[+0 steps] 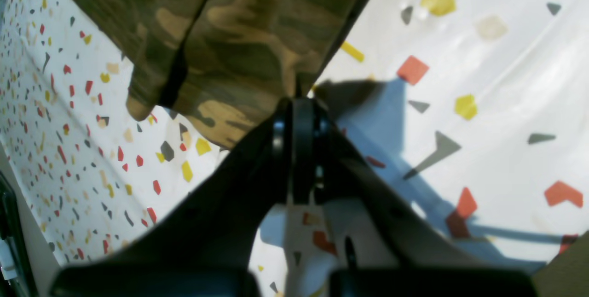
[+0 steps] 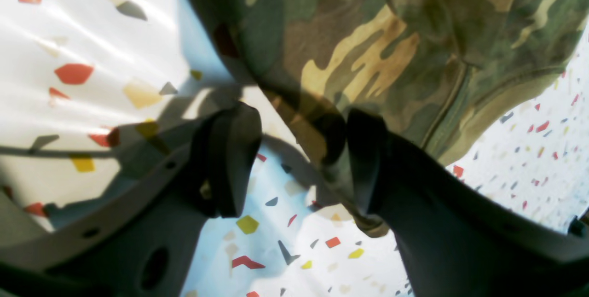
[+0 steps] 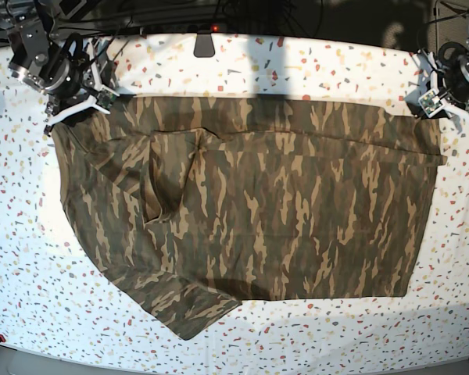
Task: Fold the T-shirt properly
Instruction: 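Grasp the collar edge corners with both grippers, then lift and pull the shirt toward the robot with both grippers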
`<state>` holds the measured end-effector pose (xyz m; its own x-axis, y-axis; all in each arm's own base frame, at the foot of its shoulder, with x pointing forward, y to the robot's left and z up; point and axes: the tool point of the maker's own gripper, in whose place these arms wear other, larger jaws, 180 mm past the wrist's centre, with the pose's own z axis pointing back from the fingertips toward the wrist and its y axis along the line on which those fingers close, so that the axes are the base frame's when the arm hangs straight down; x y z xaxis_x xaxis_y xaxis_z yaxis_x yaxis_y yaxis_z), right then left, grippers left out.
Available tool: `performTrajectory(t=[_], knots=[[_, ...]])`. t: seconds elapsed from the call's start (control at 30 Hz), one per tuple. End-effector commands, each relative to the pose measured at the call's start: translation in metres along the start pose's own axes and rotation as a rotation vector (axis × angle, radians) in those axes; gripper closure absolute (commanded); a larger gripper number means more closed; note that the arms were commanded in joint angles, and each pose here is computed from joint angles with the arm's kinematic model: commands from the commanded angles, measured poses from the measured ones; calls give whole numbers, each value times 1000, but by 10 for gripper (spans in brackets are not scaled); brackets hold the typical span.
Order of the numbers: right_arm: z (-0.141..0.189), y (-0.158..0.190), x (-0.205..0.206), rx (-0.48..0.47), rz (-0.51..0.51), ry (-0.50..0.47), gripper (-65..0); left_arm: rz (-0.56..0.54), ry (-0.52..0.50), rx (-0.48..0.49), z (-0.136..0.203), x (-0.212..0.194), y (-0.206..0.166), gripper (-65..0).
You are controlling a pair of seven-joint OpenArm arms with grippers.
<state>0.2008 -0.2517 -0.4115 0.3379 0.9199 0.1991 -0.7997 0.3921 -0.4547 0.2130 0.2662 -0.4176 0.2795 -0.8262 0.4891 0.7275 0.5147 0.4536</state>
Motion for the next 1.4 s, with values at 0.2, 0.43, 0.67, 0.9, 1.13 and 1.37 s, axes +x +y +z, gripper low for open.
performTrajectory(t=[0.2,0.43,0.67,0.9,1.13,1.37], knots=[[-5,-49,-24,-165,-14,111,-264,-14,-21,26,3,5,12,0],[-1,-62,-30,-221,-25,133,-196,-14,-22,26,3,5,13,0],[1,-84,-26,-287,-73,131,-6,-14,-22,26,3,5,13,0],[13,-109,-27,-438,-152,123,0,54,-63,30,4,12,14,0],[30,-114,-18,-472,-163,105,0,101,-65,11,15,10,0,0],[64,-113,-29,-491,-268,65,0,198,-90,87,49,5,18,0]])
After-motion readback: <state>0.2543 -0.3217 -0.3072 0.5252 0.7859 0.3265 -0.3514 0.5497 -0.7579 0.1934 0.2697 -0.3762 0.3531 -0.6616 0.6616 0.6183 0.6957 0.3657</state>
